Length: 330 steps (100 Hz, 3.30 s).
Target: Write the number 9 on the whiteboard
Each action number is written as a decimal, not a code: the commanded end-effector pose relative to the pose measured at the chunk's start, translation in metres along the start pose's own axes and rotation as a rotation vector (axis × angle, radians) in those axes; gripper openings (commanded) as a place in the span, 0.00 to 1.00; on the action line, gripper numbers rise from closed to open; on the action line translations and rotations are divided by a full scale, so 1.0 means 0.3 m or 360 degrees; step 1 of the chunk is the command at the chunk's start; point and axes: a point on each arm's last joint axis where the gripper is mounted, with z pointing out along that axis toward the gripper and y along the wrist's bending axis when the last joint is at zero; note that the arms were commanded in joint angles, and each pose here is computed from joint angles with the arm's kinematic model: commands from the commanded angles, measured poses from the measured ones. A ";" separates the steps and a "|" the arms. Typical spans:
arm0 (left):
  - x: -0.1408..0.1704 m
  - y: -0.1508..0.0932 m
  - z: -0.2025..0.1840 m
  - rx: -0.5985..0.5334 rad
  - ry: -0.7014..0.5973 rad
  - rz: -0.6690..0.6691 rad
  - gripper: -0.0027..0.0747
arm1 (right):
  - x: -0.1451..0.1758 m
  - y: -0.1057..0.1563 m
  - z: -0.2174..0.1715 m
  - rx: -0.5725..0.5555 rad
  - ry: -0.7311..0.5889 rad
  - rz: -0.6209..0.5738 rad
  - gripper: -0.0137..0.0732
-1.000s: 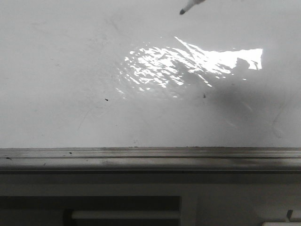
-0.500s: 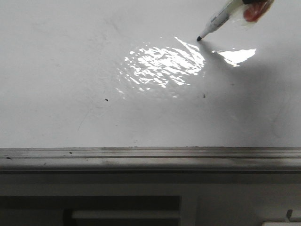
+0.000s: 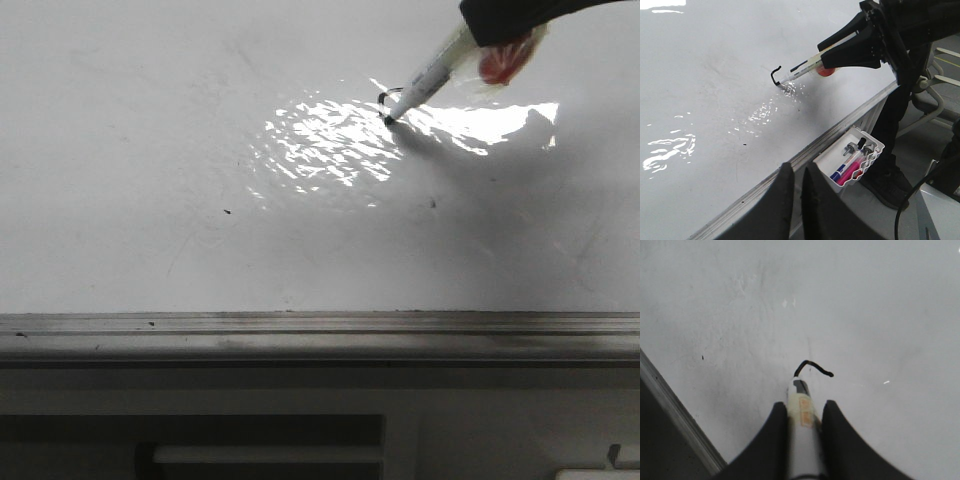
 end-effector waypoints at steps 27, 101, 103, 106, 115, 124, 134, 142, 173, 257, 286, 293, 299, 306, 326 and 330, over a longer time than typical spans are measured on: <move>-0.049 -0.004 -0.009 0.0004 -0.0156 -0.0039 0.04 | -0.054 -0.079 -0.041 0.0179 -0.0019 -0.0046 0.11; -0.040 -0.005 -0.008 0.0010 -0.0108 -0.0038 0.04 | 0.068 0.101 -0.018 -0.0210 0.0346 0.0039 0.11; -0.040 -0.005 -0.007 0.0009 -0.0108 -0.0036 0.05 | 0.061 0.099 -0.022 -0.0209 0.0330 0.0041 0.11; -0.040 -0.005 -0.007 0.0009 -0.0108 -0.0036 0.05 | 0.037 0.093 -0.039 -0.0206 0.0273 0.0048 0.11; -0.040 -0.002 0.002 -0.0003 -0.0095 -0.0011 0.06 | -0.042 0.081 -0.104 -0.0217 0.0090 0.0054 0.11; -0.038 0.001 0.021 -0.0009 -0.0053 0.0071 0.20 | -0.116 0.075 -0.177 -0.0248 -0.0091 0.0024 0.11; -0.033 0.004 0.070 -0.0001 0.0040 0.0183 0.53 | -0.169 0.084 -0.226 -0.0299 -0.0186 -0.0046 0.11; -0.044 0.002 0.118 0.0034 0.0093 0.0198 0.69 | -0.172 0.112 -0.230 -0.0370 -0.0170 -0.0191 0.11; -0.094 -0.048 0.335 0.0346 0.0303 0.0513 0.51 | -0.179 0.238 -0.188 -0.0624 -0.0196 -0.0513 0.08; -0.083 -0.094 0.475 0.0504 0.0480 0.0596 0.01 | -0.156 0.289 -0.140 -0.0685 -0.0107 -0.0569 0.09; 0.000 -0.084 0.472 0.0514 0.0591 0.0511 0.01 | -0.135 0.323 -0.092 -0.0729 -0.0066 -0.0521 0.42; -0.004 -0.086 0.473 0.0511 0.0575 0.0467 0.01 | -0.144 0.318 -0.099 -0.0721 -0.0117 -0.0509 0.59; -0.007 -0.088 0.474 0.0513 0.0565 0.0430 0.01 | -0.146 0.307 -0.110 -0.0700 -0.0138 -0.0526 0.69; -0.006 -0.088 0.474 0.0515 0.0566 0.0426 0.01 | -0.150 0.281 -0.131 -0.0647 -0.0171 -0.0549 0.74; -0.007 -0.090 0.474 0.0519 0.0563 0.0398 0.01 | -0.163 0.163 -0.256 -0.0467 -0.0389 -0.0487 0.73; -0.009 -0.089 0.474 0.0510 0.0559 0.0389 0.01 | -0.162 0.137 -0.292 -0.0434 -0.0444 -0.0459 0.71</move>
